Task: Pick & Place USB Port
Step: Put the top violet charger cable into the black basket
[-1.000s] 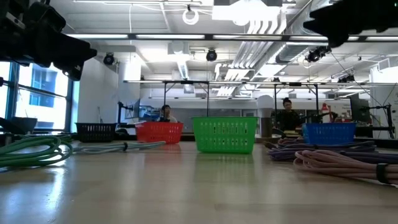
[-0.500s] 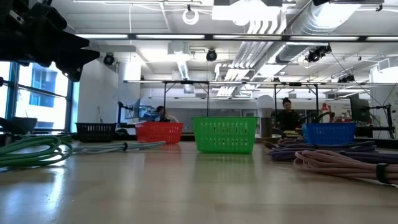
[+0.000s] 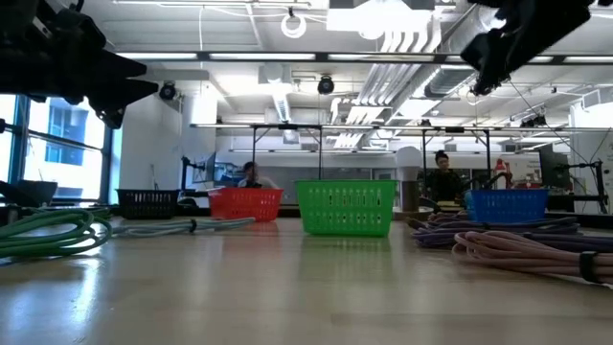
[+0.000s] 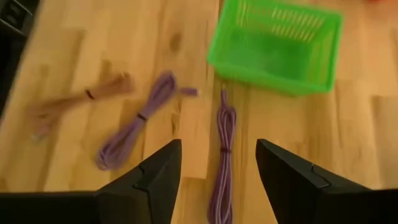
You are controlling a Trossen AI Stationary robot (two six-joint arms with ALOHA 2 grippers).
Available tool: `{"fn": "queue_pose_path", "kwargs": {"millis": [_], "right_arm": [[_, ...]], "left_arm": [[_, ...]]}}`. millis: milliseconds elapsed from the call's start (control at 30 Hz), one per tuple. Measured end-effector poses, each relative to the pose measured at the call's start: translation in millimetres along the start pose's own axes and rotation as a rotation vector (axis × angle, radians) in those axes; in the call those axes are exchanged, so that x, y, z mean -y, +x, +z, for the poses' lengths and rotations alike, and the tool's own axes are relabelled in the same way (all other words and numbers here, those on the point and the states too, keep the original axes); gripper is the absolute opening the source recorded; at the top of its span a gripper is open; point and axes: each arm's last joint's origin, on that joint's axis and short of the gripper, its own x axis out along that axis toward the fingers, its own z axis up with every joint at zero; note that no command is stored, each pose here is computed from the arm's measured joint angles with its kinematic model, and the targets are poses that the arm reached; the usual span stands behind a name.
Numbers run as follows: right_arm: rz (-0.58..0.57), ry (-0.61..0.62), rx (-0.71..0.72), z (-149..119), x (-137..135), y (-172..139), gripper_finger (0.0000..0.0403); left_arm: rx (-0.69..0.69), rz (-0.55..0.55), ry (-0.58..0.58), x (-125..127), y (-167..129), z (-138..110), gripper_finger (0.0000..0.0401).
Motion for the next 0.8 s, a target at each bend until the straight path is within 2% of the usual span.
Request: {"fn": "queue_pose_path", "kwargs": {"millis": [133,433,800], "right_arm": [[-0.034,-0.027,-0.101,4,-1,27,0.0193],[-0.073,0.026,-0.352,0,1,86,0.0179],[-0.131,0.027,-0.521,-11,7,127,0.0174]], "left_arm": [[0.000,-0.001,-0.003,0,0,0,0.0168],[-0.001,-0.002,-0.014,0,0,0,0.0168],[-0.019,-0.066,-0.014,2,0,-1,0.0168]]}}
